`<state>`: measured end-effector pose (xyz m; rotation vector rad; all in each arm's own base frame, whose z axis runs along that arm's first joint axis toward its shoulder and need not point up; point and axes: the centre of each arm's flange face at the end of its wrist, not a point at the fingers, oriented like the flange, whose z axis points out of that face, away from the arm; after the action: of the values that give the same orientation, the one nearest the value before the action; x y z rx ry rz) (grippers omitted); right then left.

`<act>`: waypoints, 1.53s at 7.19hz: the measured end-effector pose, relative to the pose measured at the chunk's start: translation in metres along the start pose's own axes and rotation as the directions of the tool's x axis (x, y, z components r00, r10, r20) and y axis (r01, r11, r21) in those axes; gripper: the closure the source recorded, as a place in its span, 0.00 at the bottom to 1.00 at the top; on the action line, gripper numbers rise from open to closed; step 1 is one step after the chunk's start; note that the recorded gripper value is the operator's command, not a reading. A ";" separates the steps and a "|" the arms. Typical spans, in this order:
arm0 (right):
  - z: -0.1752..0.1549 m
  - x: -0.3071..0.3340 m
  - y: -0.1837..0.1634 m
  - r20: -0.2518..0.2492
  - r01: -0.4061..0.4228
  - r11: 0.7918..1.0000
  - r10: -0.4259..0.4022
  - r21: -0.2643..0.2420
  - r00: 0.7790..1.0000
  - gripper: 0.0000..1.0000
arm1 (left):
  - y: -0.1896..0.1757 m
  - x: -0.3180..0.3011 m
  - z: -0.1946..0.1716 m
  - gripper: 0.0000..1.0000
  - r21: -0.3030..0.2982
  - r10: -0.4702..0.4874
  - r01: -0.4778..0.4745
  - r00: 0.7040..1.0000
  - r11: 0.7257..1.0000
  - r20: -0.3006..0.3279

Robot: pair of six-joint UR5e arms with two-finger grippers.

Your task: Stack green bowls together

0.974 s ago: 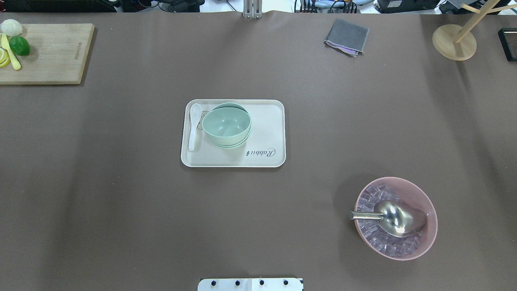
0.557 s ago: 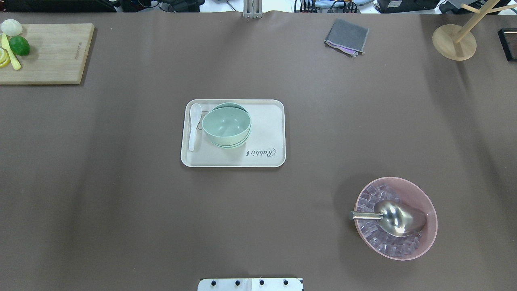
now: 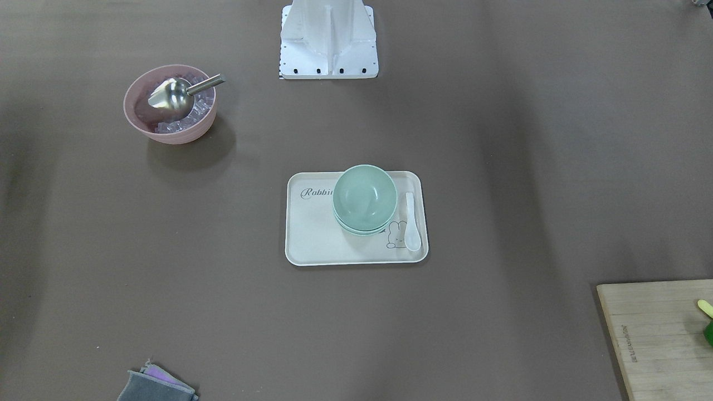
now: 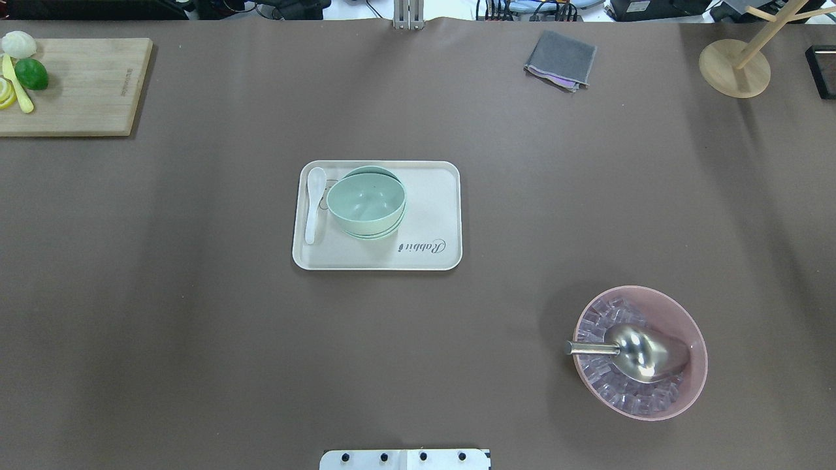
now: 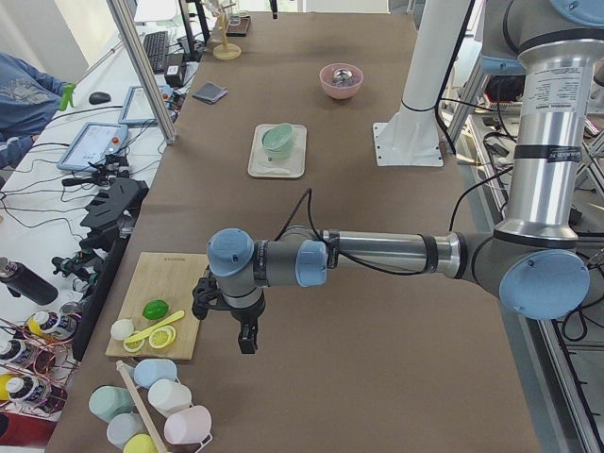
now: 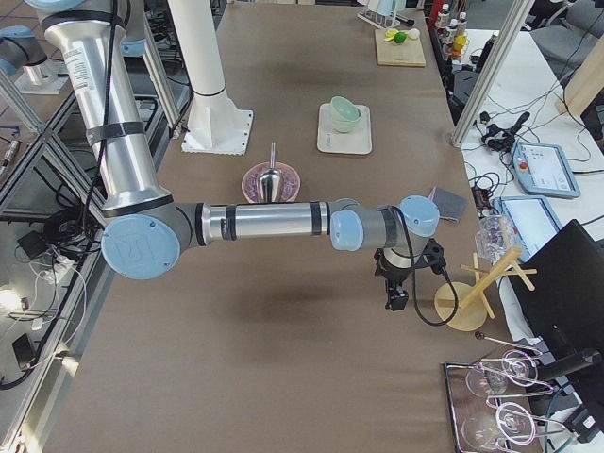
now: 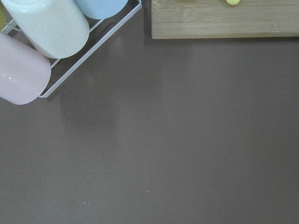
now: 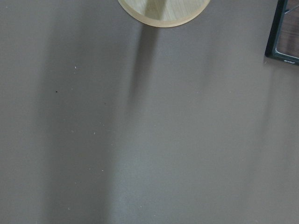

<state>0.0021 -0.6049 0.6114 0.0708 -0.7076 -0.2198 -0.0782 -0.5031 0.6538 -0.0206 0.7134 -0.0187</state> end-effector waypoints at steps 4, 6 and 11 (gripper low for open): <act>-0.001 -0.002 -0.001 0.003 0.001 1.000 -0.001 0.003 1.000 0.00 | 0.003 0.006 -0.006 0.01 0.005 0.004 -0.004 1.000 1.000 -0.007; 0.000 -0.001 0.000 0.004 -0.003 1.000 0.003 0.000 1.000 0.00 | 0.010 0.003 -0.001 0.01 -0.006 -0.005 0.005 1.000 1.000 -0.020; 0.007 0.006 0.009 0.002 -0.019 1.000 0.019 -0.014 1.000 0.00 | 0.012 0.005 0.000 0.01 -0.006 -0.006 0.006 0.999 1.000 -0.051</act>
<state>0.0035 -0.5979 0.6221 0.0509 -0.7084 -0.2065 -0.0739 -0.4913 0.6502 -0.0283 0.7646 -0.0231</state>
